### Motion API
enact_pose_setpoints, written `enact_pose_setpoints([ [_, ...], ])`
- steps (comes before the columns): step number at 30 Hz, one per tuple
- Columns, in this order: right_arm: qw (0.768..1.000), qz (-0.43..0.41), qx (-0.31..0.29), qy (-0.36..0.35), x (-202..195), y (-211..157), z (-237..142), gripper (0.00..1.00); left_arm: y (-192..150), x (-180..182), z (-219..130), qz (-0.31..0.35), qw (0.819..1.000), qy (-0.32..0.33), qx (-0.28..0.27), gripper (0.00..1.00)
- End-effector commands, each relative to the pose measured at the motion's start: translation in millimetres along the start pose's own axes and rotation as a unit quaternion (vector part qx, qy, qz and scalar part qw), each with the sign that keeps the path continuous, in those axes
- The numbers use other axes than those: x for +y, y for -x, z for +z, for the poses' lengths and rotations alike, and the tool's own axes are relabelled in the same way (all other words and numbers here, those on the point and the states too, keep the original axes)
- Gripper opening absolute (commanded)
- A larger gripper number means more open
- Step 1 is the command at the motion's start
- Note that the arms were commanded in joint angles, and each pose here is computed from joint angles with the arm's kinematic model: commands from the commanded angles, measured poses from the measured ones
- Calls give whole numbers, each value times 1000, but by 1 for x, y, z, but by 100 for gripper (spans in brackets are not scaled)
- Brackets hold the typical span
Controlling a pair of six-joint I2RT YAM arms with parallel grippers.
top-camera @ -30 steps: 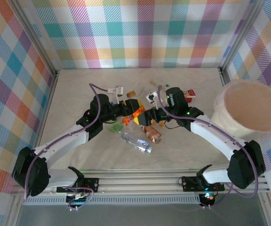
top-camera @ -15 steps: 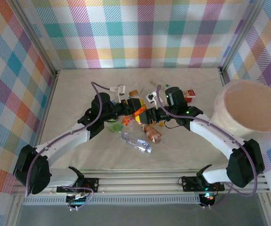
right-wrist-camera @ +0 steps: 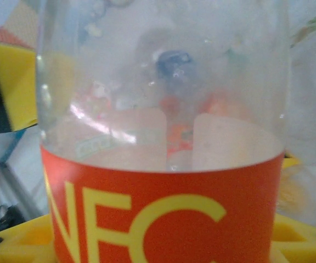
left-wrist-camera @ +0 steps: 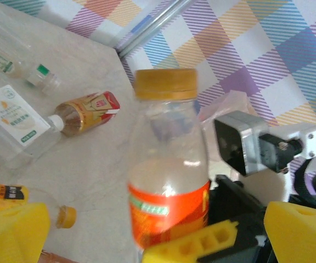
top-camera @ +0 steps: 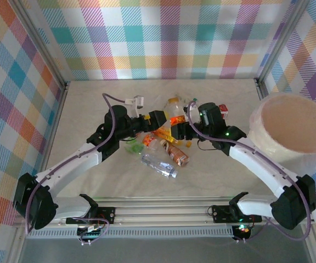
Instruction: Put the plastic bottles in the bin
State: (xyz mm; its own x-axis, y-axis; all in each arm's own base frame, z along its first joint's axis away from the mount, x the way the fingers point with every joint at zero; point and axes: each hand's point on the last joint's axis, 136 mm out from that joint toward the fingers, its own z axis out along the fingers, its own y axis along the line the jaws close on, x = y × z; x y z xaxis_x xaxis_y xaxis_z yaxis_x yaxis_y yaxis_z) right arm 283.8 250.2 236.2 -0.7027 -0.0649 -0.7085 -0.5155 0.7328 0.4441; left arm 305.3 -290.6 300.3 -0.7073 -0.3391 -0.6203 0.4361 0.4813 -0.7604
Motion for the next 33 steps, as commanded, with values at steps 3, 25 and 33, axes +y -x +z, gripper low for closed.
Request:
enact_pose_setpoints([
  [3, 985, -40, -65, -158, -36, 33, -45, 44, 3, 28, -11, -17, 995, 94, -22, 100],
  [25, 849, 28, -137, -510, -160, 74, -272, 43, -13, 67, 1, -52, 986, 161, -11, 100],
  [33, 807, 116, -83, -573, -215, 23, -304, 43, -16, 77, -3, -34, 984, 173, -20, 100],
])
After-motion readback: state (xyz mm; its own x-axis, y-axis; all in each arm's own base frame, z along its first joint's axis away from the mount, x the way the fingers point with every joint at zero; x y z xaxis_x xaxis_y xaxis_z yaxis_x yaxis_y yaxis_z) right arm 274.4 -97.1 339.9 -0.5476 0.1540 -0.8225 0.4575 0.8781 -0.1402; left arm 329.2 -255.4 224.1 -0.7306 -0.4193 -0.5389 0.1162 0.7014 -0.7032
